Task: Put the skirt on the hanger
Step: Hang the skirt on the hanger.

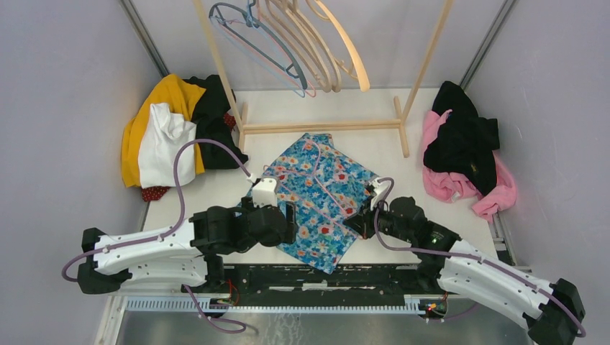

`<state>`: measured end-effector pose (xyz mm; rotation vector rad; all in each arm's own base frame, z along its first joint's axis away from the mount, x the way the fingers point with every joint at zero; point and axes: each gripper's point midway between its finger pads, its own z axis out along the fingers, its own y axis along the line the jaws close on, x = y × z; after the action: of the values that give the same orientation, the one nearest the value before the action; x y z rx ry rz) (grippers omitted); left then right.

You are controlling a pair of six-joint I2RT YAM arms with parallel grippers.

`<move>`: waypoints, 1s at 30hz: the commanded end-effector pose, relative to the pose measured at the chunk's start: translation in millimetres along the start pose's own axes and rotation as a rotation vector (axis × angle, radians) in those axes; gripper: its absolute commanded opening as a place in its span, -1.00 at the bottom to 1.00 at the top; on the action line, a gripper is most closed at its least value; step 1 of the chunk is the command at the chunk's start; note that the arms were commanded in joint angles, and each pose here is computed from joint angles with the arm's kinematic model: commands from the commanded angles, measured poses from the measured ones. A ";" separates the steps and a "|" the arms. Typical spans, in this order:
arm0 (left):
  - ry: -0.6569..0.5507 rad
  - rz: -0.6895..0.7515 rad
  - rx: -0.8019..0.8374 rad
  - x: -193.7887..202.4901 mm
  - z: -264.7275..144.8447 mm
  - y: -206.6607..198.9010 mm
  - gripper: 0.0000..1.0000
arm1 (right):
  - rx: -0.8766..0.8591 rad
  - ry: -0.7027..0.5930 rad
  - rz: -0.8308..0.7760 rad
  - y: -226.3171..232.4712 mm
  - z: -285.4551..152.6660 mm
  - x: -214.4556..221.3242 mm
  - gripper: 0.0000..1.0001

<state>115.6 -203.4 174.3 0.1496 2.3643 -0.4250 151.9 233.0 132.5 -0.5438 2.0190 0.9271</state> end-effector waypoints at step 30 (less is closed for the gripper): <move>0.023 -0.032 0.037 7.8 12.3 -17.9 0.98 | -0.192 -0.089 -0.010 90.6 39.7 72.5 -0.97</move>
<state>112.3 -216.4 159.7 0.1738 2.4006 -0.4270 68.4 305.8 70.7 -0.6894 1.9538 1.0606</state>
